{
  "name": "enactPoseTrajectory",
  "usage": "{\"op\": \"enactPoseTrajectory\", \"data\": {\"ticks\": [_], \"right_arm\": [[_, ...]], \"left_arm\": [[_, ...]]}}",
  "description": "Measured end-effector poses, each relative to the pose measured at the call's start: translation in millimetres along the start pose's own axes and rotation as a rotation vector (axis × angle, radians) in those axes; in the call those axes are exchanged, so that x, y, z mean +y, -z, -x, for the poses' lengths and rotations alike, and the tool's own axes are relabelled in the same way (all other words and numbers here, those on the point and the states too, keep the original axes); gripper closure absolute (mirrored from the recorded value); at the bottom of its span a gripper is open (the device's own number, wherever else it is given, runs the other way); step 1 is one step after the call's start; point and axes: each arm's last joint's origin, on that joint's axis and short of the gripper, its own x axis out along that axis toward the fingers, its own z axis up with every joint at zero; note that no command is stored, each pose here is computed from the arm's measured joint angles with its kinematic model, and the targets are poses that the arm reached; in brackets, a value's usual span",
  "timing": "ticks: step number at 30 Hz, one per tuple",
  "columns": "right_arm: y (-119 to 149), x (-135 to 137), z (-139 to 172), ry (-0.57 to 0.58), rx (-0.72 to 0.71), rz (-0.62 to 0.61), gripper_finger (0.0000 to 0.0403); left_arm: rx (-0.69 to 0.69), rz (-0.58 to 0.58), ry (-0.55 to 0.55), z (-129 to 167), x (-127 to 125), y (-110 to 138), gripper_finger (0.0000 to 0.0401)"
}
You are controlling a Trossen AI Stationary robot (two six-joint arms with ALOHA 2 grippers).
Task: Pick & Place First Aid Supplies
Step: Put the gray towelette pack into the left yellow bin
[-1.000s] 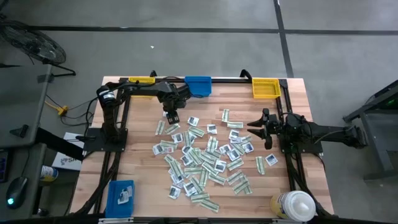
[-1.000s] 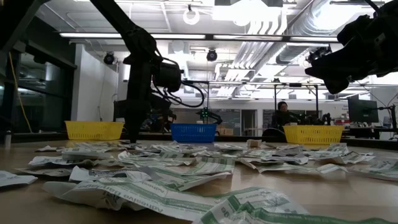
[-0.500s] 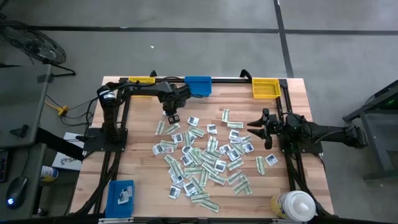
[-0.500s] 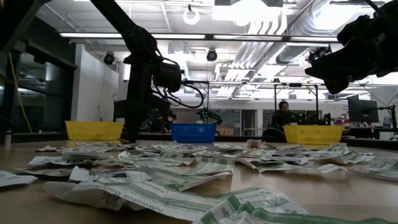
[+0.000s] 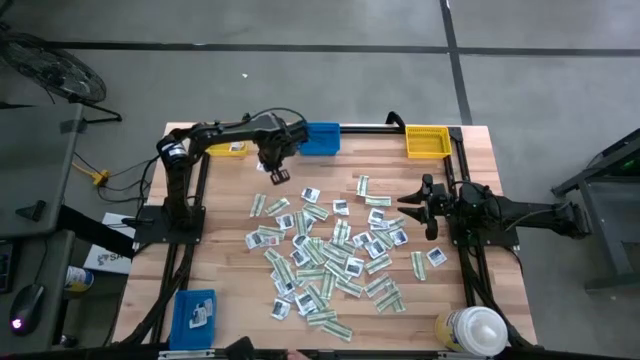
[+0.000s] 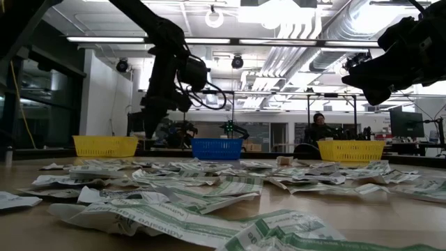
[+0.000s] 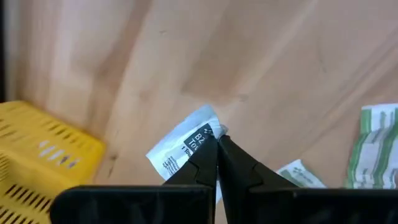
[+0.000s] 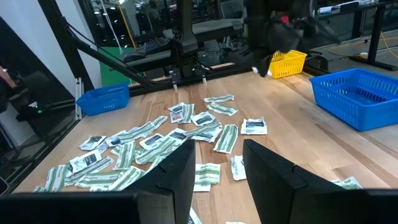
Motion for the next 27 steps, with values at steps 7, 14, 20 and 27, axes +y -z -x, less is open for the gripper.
{"op": "enactPoseTrajectory", "data": {"ticks": [7,14,20,27], "right_arm": [[0,0,0,0.0,0.0,0.0,0.0274],[0,0,0,0.0,0.0,0.0,0.0274],[0,0,0,0.0,0.0,0.0,0.0274],[0,0,0,0.0,0.0,0.0,0.0274]], "left_arm": [[0.013,0.122,-0.008,7,35,3,0.04],[-0.02,0.272,-0.04,22,77,23,0.04],[-0.021,0.392,-0.06,18,111,37,0.0401],[-0.031,0.521,-0.028,8,133,45,0.0401]]}}
